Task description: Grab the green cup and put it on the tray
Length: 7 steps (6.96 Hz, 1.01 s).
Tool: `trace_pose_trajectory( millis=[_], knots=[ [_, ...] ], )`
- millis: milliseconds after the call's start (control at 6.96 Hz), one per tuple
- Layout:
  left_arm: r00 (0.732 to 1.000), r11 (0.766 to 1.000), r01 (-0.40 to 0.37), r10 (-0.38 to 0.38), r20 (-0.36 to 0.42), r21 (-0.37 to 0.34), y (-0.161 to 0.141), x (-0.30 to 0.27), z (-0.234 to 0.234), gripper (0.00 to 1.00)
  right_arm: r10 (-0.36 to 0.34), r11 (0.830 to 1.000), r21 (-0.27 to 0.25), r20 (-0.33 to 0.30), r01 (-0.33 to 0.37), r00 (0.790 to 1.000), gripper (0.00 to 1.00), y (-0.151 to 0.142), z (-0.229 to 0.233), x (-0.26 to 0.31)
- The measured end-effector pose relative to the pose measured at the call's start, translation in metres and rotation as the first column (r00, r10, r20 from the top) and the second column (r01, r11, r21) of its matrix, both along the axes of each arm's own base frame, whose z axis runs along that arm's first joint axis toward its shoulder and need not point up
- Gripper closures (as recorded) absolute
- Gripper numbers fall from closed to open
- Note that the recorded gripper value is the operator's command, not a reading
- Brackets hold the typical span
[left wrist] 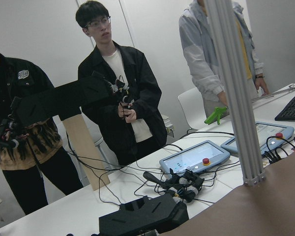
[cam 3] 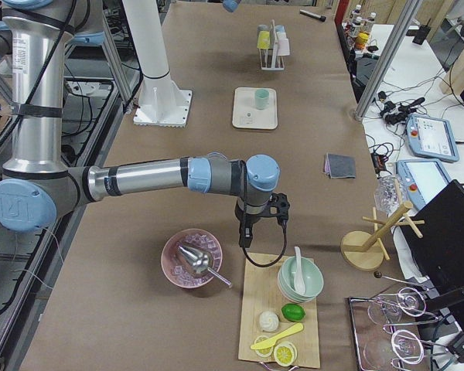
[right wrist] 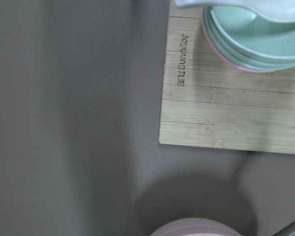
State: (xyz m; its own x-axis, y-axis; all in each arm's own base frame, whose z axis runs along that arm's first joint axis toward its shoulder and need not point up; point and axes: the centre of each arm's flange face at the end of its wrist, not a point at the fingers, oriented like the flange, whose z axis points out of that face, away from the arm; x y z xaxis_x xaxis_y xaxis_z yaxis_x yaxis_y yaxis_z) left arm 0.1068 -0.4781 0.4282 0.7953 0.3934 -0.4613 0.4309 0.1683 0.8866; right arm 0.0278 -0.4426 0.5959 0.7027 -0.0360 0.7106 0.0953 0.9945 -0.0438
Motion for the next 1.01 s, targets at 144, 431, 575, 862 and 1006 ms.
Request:
trace_pose_trajectory(
  millis=[144, 431, 575, 862, 1006],
  knots=[
    [1.0, 1.0, -0.009, 0.008, -0.016, -0.011, -0.001, -0.021, 0.02, 0.03, 0.0, 1.0, 0.001, 0.001, 0.0, 1.0, 0.0, 0.0, -0.001, 0.0],
    [0.997, 0.997, -0.026, 0.02, -0.069, -0.078, 0.0, -0.066, 0.062, 0.03, 0.001, 1.0, 0.0, 0.005, -0.001, 1.0, 0.0, 0.0, -0.001, 0.0],
    [0.996, 0.994, -0.028, 0.019, -0.082, -0.105, 0.0, -0.082, 0.084, 0.03, 0.002, 1.0, 0.0, 0.007, -0.002, 1.0, 0.0, 0.0, -0.001, -0.001],
    [0.989, 0.985, -0.024, -0.002, -0.149, -0.172, 0.0, -0.098, 0.112, 0.02, 0.001, 1.0, 0.0, 0.008, -0.001, 1.0, 0.0, 0.0, -0.001, -0.001],
    [0.982, 0.976, -0.022, -0.019, -0.186, -0.215, 0.0, -0.102, 0.125, 0.02, 0.001, 1.0, 0.001, 0.008, -0.001, 1.0, 0.0, 0.0, -0.002, -0.001]
  ],
)
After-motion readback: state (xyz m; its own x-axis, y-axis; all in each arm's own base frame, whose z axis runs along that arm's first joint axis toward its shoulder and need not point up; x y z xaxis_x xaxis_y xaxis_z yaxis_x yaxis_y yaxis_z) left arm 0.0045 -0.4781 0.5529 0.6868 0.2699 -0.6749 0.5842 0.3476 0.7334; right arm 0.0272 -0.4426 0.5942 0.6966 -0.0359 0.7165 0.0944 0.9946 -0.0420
